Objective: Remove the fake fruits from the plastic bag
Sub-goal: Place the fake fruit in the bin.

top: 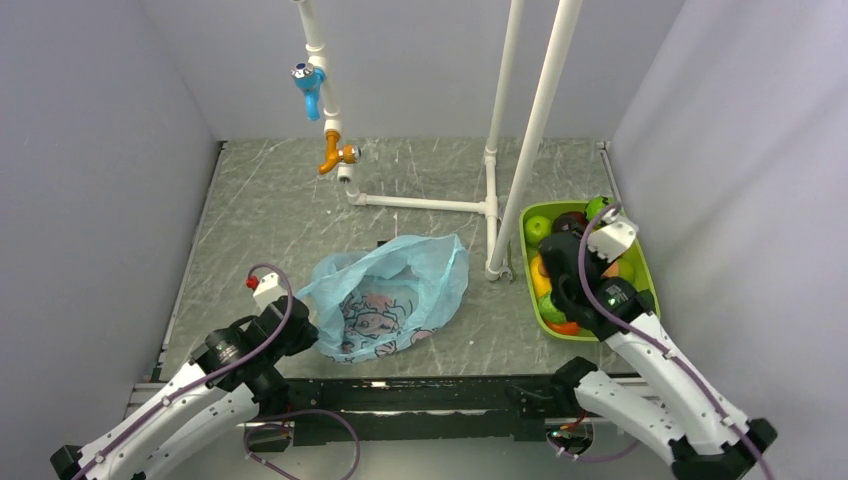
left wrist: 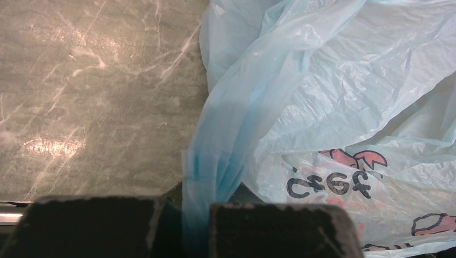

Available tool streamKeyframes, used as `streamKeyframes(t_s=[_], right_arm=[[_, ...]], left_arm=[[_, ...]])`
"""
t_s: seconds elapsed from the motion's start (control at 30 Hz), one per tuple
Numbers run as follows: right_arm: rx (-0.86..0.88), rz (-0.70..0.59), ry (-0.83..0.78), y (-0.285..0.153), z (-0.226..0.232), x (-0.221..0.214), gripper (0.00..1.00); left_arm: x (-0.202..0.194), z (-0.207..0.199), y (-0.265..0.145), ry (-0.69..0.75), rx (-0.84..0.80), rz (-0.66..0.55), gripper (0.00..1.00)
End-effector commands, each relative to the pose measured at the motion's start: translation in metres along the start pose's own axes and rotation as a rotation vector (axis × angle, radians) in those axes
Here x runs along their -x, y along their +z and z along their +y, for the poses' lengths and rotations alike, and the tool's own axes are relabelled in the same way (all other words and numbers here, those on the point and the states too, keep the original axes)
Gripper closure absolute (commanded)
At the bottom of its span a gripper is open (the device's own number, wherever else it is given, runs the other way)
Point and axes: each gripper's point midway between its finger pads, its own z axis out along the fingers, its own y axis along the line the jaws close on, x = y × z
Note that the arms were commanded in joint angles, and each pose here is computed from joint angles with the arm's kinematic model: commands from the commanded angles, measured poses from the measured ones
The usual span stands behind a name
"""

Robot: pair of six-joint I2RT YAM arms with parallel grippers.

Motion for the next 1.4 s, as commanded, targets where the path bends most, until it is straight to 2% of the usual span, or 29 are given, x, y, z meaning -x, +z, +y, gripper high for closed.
streamKeyframes(t_s=[0.0, 0.2, 0.3, 0.53, 0.6, 0.67, 0.77, 0.83, 0.93, 1.13, 1.27, 1.37], right_arm=[[-0.010, -0.025, 0.027, 0.033, -0.004, 0.040, 1.00], [-0.016, 0.104, 0.177, 0.113, -0.025, 0.058, 1.00], [-0.035, 0.190, 0.209, 0.137, -0.033, 0.046, 1.00], [-0.116, 0.245, 0.220, 0.170, -0.056, 0.025, 0.78], [-0.140, 0.246, 0.203, 0.173, -0.062, 0.022, 0.66], [-0.135, 0.251, 0.191, 0.175, -0.062, 0.019, 0.51], [-0.113, 0.255, 0.174, 0.175, -0.059, 0.019, 0.34], [-0.102, 0.252, 0.169, 0.172, -0.058, 0.021, 0.25], [-0.090, 0.235, 0.154, 0.165, -0.057, 0.027, 0.17], [-0.061, 0.186, 0.139, 0.137, -0.054, 0.046, 0.13], [0.039, 0.145, 0.132, 0.100, -0.034, 0.056, 0.14], [0.085, 0.148, 0.091, 0.072, -0.021, 0.048, 0.14]], left_arm=[[0.011, -0.008, -0.008, 0.005, -0.025, -0.026, 1.00], [0.009, -0.015, -0.008, 0.002, -0.058, -0.017, 1.00], [0.010, -0.016, -0.010, 0.008, -0.056, -0.015, 1.00], [0.011, -0.017, -0.012, 0.011, -0.065, -0.015, 1.00], [0.011, -0.018, -0.012, 0.009, -0.068, -0.011, 1.00], [0.010, -0.018, -0.012, 0.013, -0.066, -0.007, 1.00], [0.010, -0.020, -0.012, 0.014, -0.070, -0.006, 1.00], [0.011, -0.022, -0.013, 0.014, -0.078, -0.004, 1.00], [0.013, -0.025, -0.015, 0.012, -0.091, -0.008, 1.00], [0.014, -0.026, -0.016, 0.012, -0.097, -0.013, 1.00], [0.014, -0.027, -0.015, 0.011, -0.102, -0.014, 1.00], [0.015, -0.030, -0.015, 0.014, -0.110, -0.014, 1.00]])
